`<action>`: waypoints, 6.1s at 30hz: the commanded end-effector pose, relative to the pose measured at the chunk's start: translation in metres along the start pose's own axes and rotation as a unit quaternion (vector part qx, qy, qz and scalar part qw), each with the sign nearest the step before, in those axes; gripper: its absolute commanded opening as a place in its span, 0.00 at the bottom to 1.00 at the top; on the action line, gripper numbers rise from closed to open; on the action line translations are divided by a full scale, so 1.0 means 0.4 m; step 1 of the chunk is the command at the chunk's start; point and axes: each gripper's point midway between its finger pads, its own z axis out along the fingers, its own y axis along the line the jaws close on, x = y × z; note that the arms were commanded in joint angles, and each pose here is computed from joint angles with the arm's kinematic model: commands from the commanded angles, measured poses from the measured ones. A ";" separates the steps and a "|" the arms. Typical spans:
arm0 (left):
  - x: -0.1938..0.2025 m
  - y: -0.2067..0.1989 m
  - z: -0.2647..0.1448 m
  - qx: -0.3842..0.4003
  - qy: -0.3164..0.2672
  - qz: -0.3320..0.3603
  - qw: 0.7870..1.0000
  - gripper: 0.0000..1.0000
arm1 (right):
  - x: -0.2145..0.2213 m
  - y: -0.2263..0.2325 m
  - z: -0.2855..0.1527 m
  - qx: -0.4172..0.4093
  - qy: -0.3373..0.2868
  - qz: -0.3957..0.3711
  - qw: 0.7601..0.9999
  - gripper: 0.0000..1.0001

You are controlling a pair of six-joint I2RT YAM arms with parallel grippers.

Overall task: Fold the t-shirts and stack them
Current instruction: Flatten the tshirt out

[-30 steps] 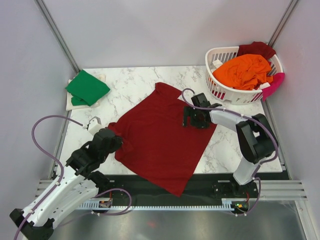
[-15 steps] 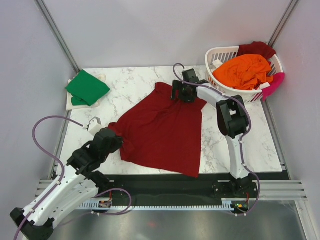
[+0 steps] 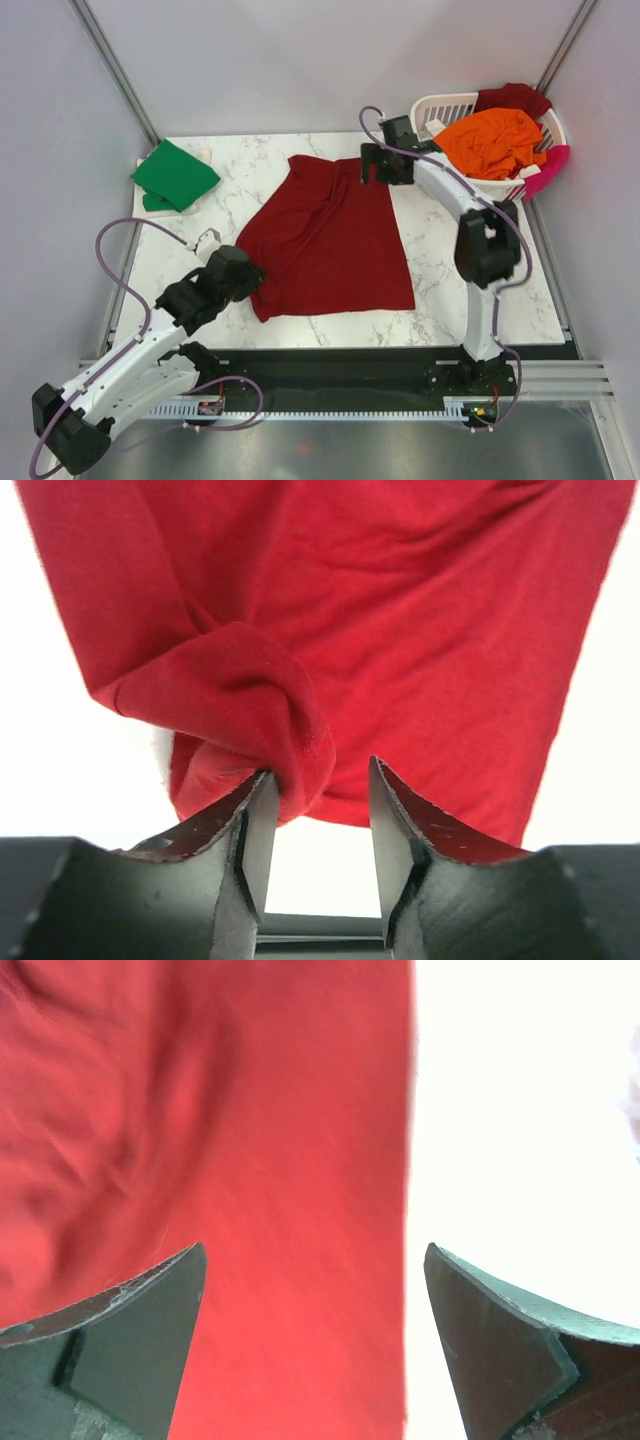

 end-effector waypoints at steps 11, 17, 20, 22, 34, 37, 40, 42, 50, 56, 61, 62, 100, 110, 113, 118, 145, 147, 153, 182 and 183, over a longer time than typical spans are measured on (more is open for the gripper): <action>-0.037 -0.027 -0.105 0.075 -0.012 0.060 0.995 0.52 | 0.486 -0.045 -0.267 -0.078 0.082 0.112 0.987 0.98; -0.025 -0.053 -0.116 0.069 0.027 0.105 0.992 0.54 | 0.611 -0.063 -0.258 -0.078 0.119 0.117 0.983 0.97; 0.012 -0.062 -0.094 0.060 0.072 0.155 0.983 0.64 | 0.629 -0.080 -0.262 -0.068 0.116 0.115 0.984 0.97; 0.040 -0.061 -0.077 0.050 0.094 0.197 0.975 0.67 | 0.630 -0.081 -0.262 -0.067 0.115 0.110 0.985 0.97; 0.165 -0.064 0.004 -0.108 0.142 0.410 0.894 0.96 | 0.631 -0.079 -0.267 -0.074 0.116 0.098 0.986 0.97; 0.137 -0.075 0.003 -0.157 0.116 0.439 0.877 0.95 | 0.635 -0.081 -0.268 -0.074 0.116 0.092 0.986 0.97; 0.117 -0.067 -0.010 -0.200 0.100 0.469 0.855 0.92 | 0.642 -0.085 -0.266 -0.072 0.120 0.089 0.986 0.98; 0.107 -0.067 -0.014 -0.222 0.078 0.481 0.845 0.92 | 0.645 -0.086 -0.264 -0.072 0.122 0.087 0.986 0.98; 0.100 -0.011 0.006 -0.318 0.053 0.524 0.788 0.88 | 0.646 -0.079 -0.258 -0.083 0.121 0.086 0.985 0.98; 0.105 0.005 0.027 -0.340 0.045 0.535 0.772 0.85 | 0.647 -0.078 -0.257 -0.085 0.120 0.080 0.986 0.98; 0.104 0.024 0.037 -0.356 0.036 0.542 0.760 0.74 | 0.650 -0.079 -0.253 -0.086 0.122 0.081 0.985 0.98; 0.103 0.025 0.039 -0.358 0.033 0.540 0.761 0.72 | 0.651 -0.078 -0.252 -0.087 0.123 0.079 0.985 0.98; -0.011 -0.014 -0.068 -0.305 -0.023 0.469 0.829 0.02 | 0.606 -0.116 -0.363 -0.035 0.060 0.127 0.989 0.89; 0.015 0.022 -0.068 -0.279 -0.011 0.431 0.858 0.02 | 0.770 -0.104 -0.395 -0.022 0.113 0.191 0.975 0.82; 0.023 0.029 -0.070 -0.268 -0.003 0.425 0.864 0.02 | 0.778 -0.116 -0.378 -0.010 0.113 0.187 0.976 0.80; 0.016 0.039 -0.081 -0.261 -0.003 0.426 0.866 0.02 | 0.777 -0.130 -0.348 0.011 0.115 0.183 0.976 0.75; -0.288 -0.175 -0.382 -0.033 -0.129 0.297 0.946 0.02 | 0.253 -0.026 -0.664 -0.058 -0.124 0.107 0.985 0.00; -0.358 -0.208 -0.466 0.019 -0.158 0.294 0.943 0.02 | 0.139 0.000 -0.806 -0.083 -0.191 0.100 0.973 0.00; -0.550 -0.302 -0.724 0.163 -0.245 0.261 0.920 0.02 | -0.034 -0.004 -1.181 -0.114 -0.356 0.094 0.923 0.00; -0.923 -0.511 -0.175 -0.062 -0.301 0.369 0.877 0.02 | -0.433 -0.168 -0.712 0.081 -0.343 0.137 0.926 0.00; -0.926 -0.482 -0.046 -0.093 -0.266 0.377 0.883 0.02 | -0.440 -0.179 -0.636 0.080 -0.320 0.143 0.933 0.00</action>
